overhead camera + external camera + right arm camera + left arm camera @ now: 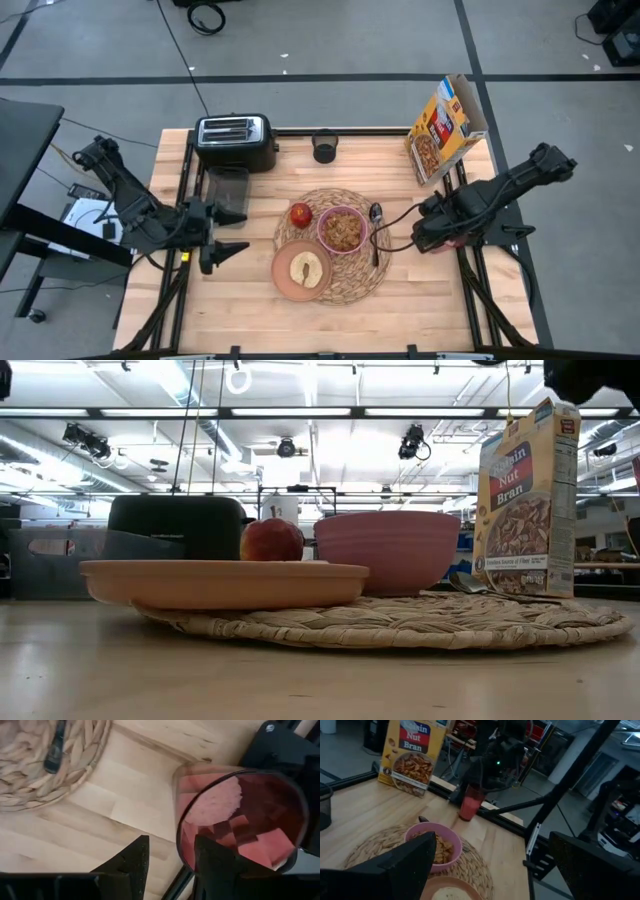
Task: Arrange a breakfast setting
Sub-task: Put the red cup with rice to the top right of the brown mat
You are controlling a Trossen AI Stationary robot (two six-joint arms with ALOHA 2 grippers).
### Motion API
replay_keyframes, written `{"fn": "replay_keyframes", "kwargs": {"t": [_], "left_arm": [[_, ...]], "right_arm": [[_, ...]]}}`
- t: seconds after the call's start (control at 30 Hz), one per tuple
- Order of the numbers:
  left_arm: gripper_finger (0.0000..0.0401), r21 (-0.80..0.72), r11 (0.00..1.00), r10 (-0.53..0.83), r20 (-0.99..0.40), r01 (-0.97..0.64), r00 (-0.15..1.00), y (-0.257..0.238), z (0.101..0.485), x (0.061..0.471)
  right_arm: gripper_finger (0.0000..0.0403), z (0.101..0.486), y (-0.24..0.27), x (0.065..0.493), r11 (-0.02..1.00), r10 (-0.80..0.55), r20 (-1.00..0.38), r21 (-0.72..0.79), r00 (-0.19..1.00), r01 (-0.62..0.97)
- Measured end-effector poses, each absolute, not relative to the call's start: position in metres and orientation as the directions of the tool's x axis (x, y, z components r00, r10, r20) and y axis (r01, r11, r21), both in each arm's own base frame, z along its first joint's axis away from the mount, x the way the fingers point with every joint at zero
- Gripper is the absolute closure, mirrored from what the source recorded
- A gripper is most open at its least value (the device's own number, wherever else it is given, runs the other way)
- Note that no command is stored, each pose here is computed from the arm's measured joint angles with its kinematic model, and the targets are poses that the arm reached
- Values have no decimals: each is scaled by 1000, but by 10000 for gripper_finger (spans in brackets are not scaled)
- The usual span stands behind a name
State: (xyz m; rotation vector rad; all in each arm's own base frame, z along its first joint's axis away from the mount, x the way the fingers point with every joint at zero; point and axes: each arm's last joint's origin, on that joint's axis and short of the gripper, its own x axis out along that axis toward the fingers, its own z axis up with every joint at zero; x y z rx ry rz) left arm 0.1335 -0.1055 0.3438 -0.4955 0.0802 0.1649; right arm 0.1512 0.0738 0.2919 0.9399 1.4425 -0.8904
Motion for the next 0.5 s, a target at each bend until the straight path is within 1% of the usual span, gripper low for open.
{"fn": "replay_keyframes", "kwargs": {"t": [0.1,0.27,0.37,0.5], "left_arm": [[10,-465,869,128,-116,-168,985,-107,344,132],[10,-464,871,120,-117,-161,986,-108,344,131],[10,-464,871,121,-117,-162,986,-108,344,131],[10,-468,869,121,-117,-162,986,-108,344,131]], "right_arm": [[247,282,75,153,395,66,-997,-21,-51,919],[264,266,73,151,388,91,-990,-68,-112,919],[287,259,74,152,391,100,-989,-58,-105,919],[335,258,76,156,396,115,-991,-20,-71,918]]}}
